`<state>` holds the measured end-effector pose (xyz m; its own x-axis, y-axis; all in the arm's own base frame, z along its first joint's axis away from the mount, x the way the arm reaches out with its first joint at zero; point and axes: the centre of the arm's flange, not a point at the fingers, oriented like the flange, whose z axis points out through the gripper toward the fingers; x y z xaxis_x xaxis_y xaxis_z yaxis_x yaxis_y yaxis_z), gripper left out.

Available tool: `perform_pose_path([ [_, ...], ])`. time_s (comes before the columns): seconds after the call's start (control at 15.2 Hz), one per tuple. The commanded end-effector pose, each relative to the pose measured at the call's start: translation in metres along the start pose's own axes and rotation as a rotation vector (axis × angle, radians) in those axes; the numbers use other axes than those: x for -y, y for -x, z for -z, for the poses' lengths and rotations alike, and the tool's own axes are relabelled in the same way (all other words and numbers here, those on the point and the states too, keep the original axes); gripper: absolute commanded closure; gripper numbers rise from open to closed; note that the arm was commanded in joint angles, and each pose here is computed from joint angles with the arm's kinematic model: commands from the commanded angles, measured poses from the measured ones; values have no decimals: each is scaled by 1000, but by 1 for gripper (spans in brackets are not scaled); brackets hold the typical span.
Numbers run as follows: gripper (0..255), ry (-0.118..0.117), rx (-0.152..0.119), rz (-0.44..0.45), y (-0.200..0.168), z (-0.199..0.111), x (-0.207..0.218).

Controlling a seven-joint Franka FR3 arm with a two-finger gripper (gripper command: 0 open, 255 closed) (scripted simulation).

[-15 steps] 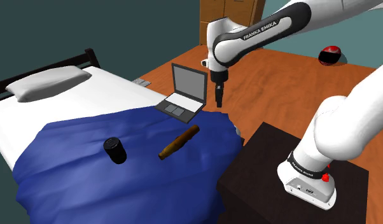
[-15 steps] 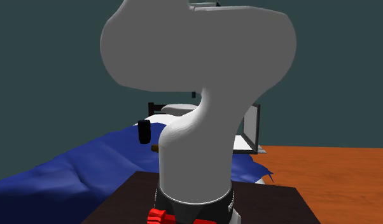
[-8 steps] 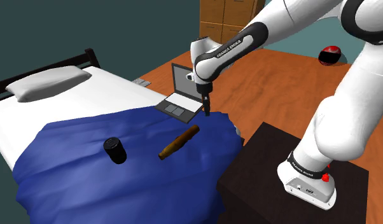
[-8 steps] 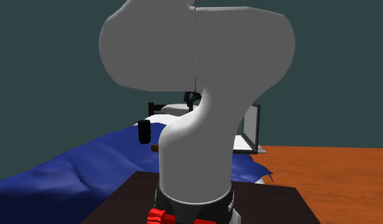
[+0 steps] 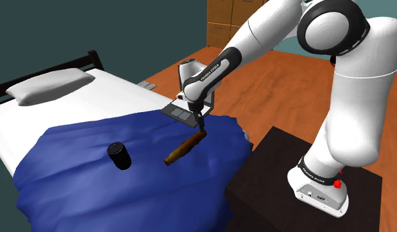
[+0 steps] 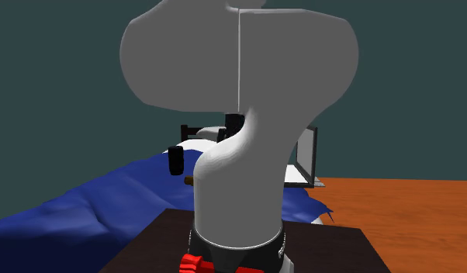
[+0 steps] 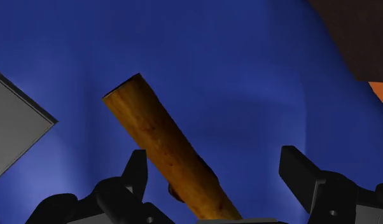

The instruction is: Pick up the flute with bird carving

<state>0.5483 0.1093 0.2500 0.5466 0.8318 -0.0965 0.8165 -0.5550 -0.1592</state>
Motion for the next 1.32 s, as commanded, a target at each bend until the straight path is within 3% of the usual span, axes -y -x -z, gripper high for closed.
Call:
perform_pose_path([
  [0.0, 0, -3, 4, 62, -22, -17, 0],
  [0.53, 0, -12, 20, 295, -103, -85, -3],
  [1.12, 0, -12, 20, 295, -107, -124, -9],
  [1.19, 255, -12, 20, 295, -106, -125, -9],
  [1.25, 255, -12, 20, 295, -106, -125, -10],
])
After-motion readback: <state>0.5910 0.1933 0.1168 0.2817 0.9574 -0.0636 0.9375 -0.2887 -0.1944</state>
